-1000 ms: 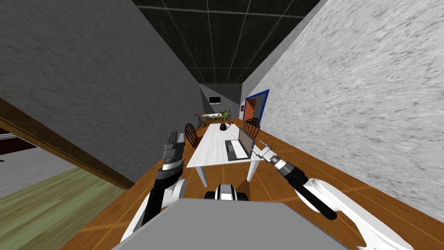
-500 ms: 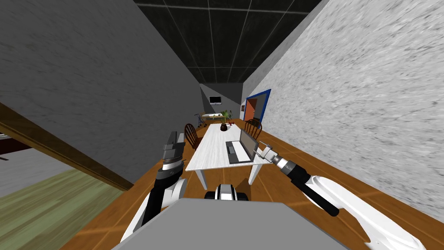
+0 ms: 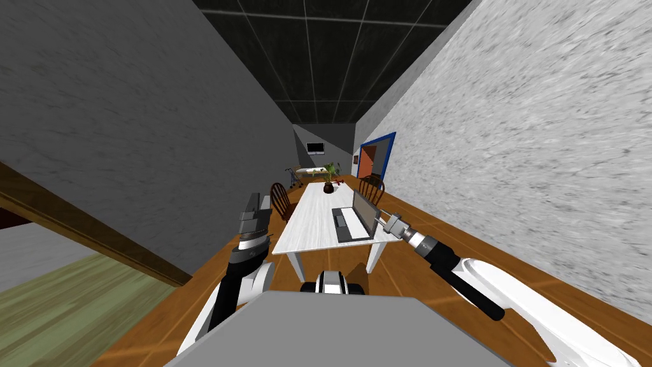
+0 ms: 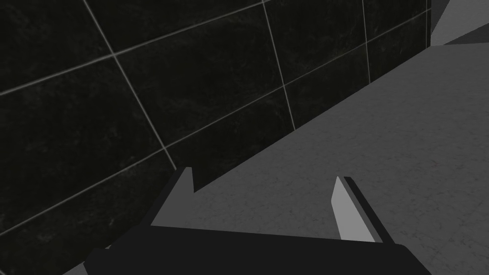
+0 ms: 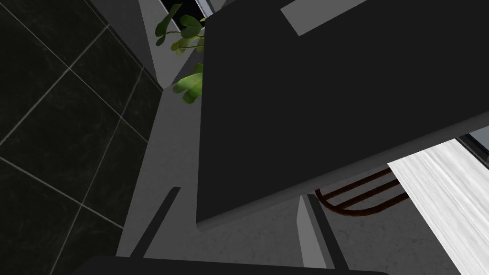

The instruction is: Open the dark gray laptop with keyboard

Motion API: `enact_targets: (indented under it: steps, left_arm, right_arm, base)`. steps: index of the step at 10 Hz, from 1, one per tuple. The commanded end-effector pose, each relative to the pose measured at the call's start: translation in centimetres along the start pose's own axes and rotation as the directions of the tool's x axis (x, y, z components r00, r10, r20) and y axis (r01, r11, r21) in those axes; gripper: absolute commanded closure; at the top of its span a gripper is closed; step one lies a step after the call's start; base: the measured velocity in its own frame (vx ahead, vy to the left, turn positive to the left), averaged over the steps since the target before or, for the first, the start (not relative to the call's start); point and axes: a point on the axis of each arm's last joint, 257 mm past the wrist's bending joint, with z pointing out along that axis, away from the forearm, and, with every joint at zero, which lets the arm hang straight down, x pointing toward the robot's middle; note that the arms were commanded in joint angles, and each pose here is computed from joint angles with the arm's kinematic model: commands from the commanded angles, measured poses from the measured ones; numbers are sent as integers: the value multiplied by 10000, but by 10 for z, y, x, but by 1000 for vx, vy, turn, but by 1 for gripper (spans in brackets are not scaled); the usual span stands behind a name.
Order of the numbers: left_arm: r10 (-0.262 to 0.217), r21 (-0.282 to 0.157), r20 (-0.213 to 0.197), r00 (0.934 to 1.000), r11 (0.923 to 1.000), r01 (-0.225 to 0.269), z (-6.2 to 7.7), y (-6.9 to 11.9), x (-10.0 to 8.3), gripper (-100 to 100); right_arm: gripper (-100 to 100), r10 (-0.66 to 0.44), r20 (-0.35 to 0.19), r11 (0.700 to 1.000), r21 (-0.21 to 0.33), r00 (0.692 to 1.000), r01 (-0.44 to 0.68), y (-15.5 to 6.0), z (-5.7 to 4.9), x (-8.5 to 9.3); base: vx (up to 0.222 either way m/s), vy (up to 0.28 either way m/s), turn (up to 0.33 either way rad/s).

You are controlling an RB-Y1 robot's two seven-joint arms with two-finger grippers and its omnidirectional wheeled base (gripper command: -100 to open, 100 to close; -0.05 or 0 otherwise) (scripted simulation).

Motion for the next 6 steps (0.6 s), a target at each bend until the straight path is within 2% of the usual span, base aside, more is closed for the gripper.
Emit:
enact_targets:
  steps: [1, 4, 5, 6]
  left_arm:
    - [-1, 1, 0, 10000, 10000, 1, 0, 0, 0, 0]
    - [-1, 1, 0, 10000, 10000, 1, 0, 0, 0, 0]
    - [-1, 1, 0, 10000, 10000, 1, 0, 0, 0, 0]
    - [0, 2, 0, 10000, 10000, 0, 0, 0, 0, 0]
  right_arm:
    - [100, -1006, -93, 9937, -504, 9949, 1000, 12, -7, 1]
    - [100, -2100, -106, 9739, -908, 9776, 2082, 18, -15, 1]
    - [100, -2812, -67, 9532, -1177, 9596, 2784, 22, -19, 1]
    - [100, -2405, -37, 9662, -961, 9706, 2391, 17, -15, -2]
  base:
    - [19, 113, -22]
    - [15, 122, -18]
    - [2, 104, -56]
    - [-20, 32, -30]
